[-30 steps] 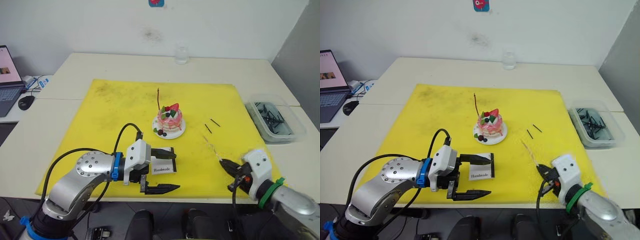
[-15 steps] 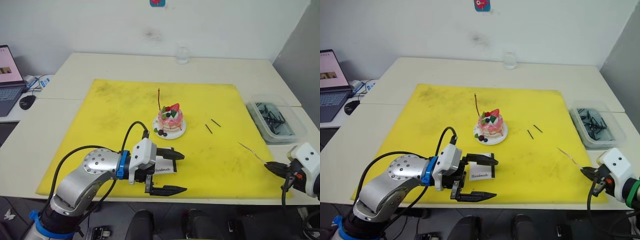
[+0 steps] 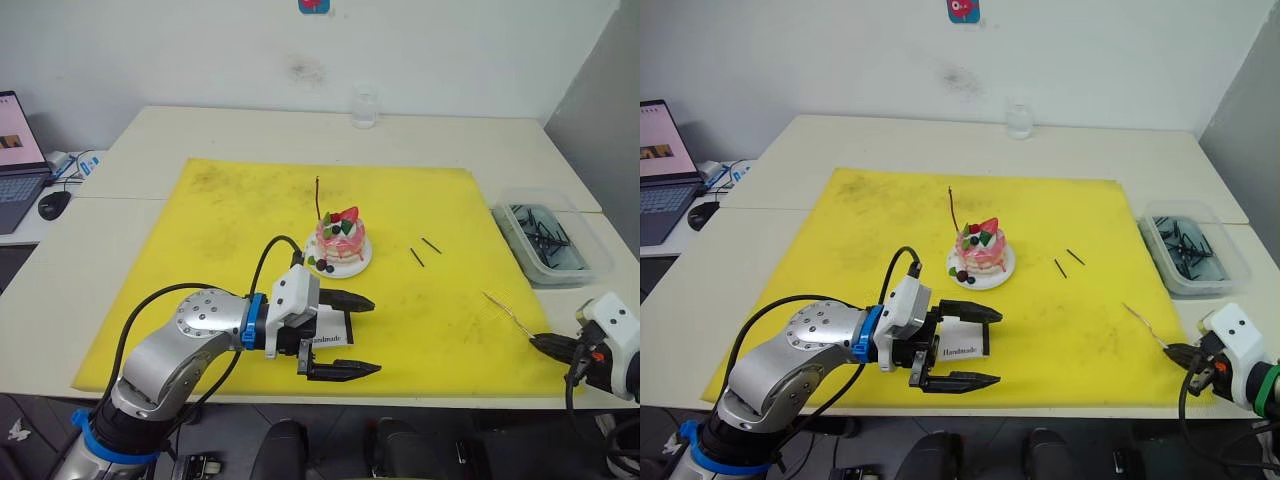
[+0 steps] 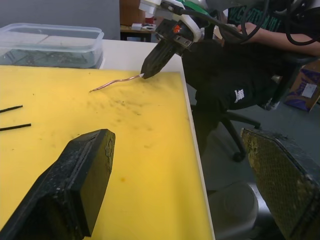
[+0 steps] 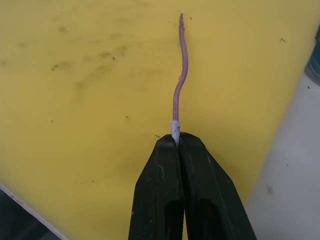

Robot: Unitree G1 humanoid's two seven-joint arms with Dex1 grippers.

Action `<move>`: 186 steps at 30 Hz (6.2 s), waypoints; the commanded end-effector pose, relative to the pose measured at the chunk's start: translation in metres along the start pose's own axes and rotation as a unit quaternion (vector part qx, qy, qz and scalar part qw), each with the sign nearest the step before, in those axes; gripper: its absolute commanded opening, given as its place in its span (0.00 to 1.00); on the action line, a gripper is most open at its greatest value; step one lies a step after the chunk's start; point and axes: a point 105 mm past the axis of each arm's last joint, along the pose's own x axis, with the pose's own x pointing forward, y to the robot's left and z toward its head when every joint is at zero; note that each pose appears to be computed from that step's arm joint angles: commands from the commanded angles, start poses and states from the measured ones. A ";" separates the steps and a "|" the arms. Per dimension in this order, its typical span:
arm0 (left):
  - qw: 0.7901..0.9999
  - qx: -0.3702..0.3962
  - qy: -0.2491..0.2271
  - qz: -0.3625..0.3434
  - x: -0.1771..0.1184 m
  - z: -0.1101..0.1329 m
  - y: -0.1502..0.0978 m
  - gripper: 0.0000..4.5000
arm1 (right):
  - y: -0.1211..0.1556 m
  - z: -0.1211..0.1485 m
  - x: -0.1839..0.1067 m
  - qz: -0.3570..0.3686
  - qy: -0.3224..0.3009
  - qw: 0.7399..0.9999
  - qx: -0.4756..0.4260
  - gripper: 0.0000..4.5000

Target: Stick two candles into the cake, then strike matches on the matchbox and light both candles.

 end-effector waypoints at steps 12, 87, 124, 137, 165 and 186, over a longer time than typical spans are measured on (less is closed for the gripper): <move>0.999 0.011 -0.011 -0.030 0.005 0.008 -0.016 1.00 | 0.015 0.010 0.003 0.076 0.007 0.994 -0.082 0.00; 0.995 0.084 -0.038 -0.049 0.049 0.012 -0.035 1.00 | 0.007 0.036 0.023 0.108 0.267 0.942 -0.175 0.79; 0.970 -0.006 -0.042 0.239 -0.043 0.023 0.025 1.00 | 0.051 0.239 0.082 0.069 -0.342 0.937 -0.011 0.01; 0.951 -0.022 -0.045 0.307 -0.070 0.018 0.045 1.00 | 0.096 0.236 0.125 0.096 -0.480 0.871 -0.048 0.01; 0.959 -0.022 -0.021 0.283 -0.068 0.021 0.043 1.00 | 0.103 0.220 0.149 0.077 -0.483 0.872 -0.025 0.01; 0.961 -0.018 -0.028 0.276 -0.068 0.026 0.043 1.00 | 0.105 0.203 0.163 0.063 -0.465 0.883 -0.013 0.01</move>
